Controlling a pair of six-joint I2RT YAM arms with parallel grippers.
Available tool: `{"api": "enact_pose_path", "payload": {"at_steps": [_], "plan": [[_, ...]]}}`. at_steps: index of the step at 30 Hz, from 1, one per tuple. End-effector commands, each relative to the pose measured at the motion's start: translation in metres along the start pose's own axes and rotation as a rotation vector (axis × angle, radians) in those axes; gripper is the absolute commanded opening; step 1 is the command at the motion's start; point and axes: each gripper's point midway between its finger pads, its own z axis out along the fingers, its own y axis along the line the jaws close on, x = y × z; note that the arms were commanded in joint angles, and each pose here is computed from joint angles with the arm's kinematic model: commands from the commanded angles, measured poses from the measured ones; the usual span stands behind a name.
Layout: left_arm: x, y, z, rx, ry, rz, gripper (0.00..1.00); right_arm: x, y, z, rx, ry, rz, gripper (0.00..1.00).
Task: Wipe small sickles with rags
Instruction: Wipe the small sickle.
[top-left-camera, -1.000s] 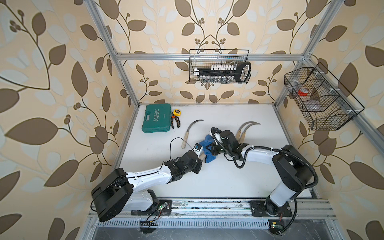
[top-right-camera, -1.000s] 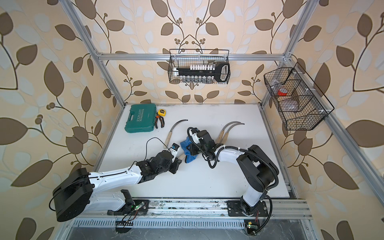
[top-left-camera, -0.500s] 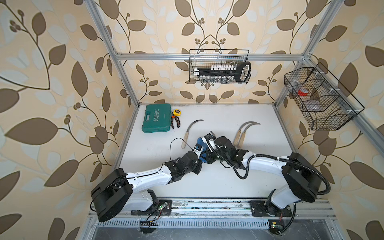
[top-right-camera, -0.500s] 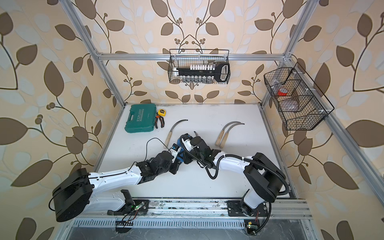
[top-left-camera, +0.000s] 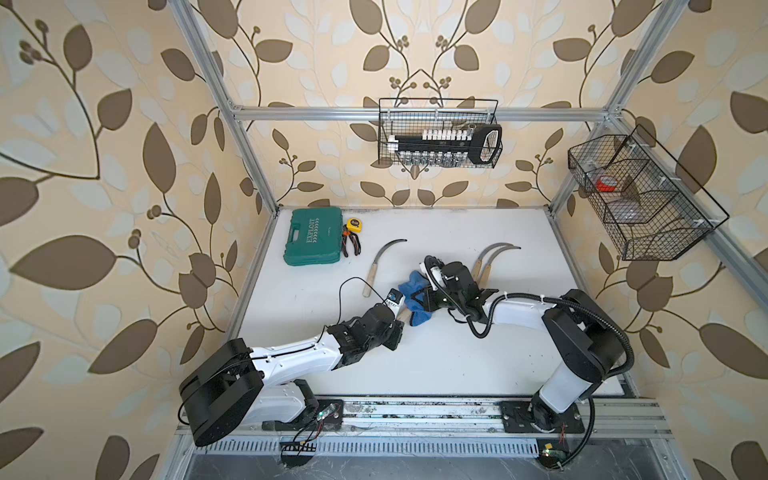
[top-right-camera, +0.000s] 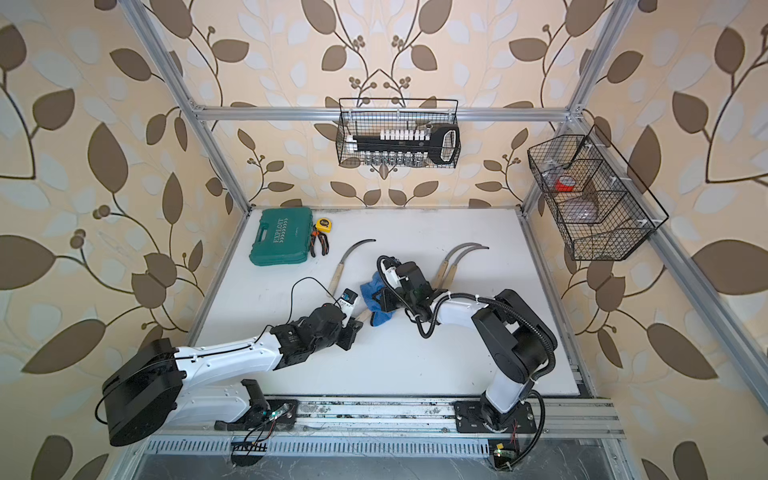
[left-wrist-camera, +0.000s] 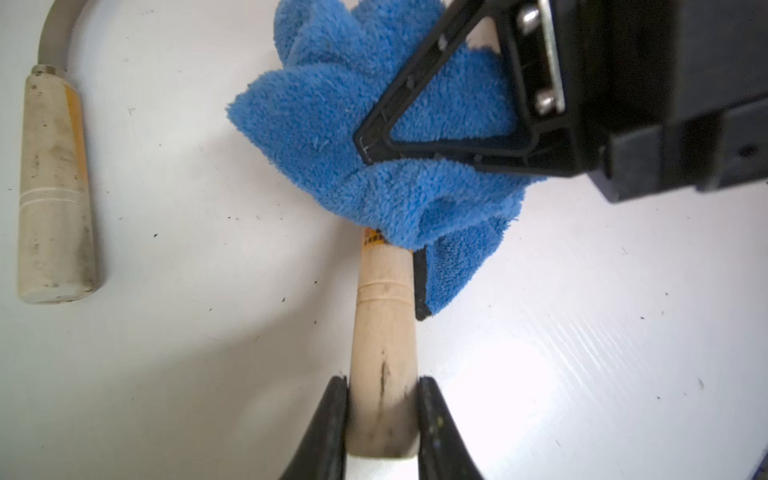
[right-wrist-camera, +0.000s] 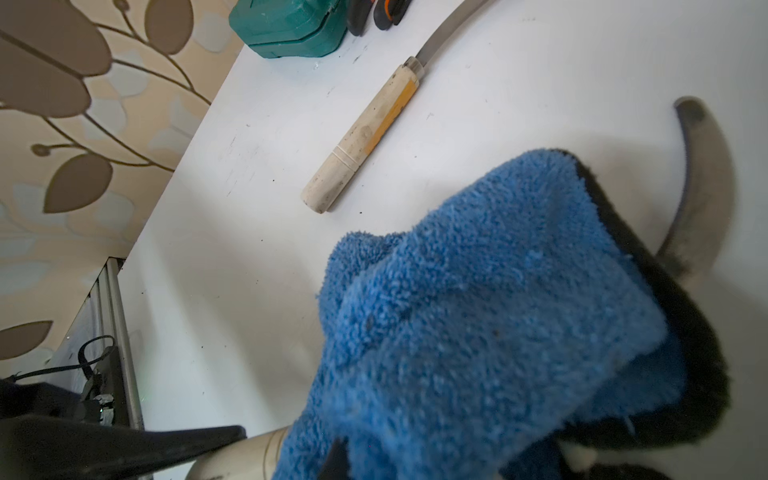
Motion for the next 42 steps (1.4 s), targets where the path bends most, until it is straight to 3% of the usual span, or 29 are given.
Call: {"api": "enact_pose_path", "payload": {"at_steps": [1,9,12,17,20,26,34,38,42], "plan": [[-0.039,-0.009,-0.013,0.032,-0.143,-0.014,0.0,0.021,0.027,0.001,-0.013,0.066,-0.05,0.0],[-0.038,-0.007,-0.015,0.024,-0.151,-0.019,0.0,0.04,0.072,-0.01,-0.152,0.085,-0.111,0.0],[-0.038,-0.007,-0.017,0.027,-0.156,-0.02,0.0,0.04,0.05,0.001,-0.109,0.1,-0.078,0.0],[-0.038,-0.008,-0.021,0.036,-0.163,-0.021,0.0,0.026,-0.024,0.012,0.04,0.08,0.04,0.0],[-0.037,-0.007,-0.022,0.036,-0.164,-0.02,0.0,0.02,-0.038,0.011,0.068,0.072,0.062,0.0],[-0.039,-0.006,-0.024,0.029,-0.177,-0.02,0.0,0.025,0.002,0.009,0.023,0.08,-0.012,0.0],[-0.039,-0.006,-0.023,0.03,-0.175,-0.023,0.0,0.048,0.08,-0.01,-0.143,0.094,-0.126,0.0],[-0.04,-0.006,-0.023,0.032,-0.178,-0.024,0.0,0.048,0.07,-0.01,-0.123,0.089,-0.116,0.0],[-0.04,-0.008,-0.024,0.043,-0.178,-0.021,0.0,0.04,0.027,0.0,-0.051,0.088,-0.035,0.0]]}}
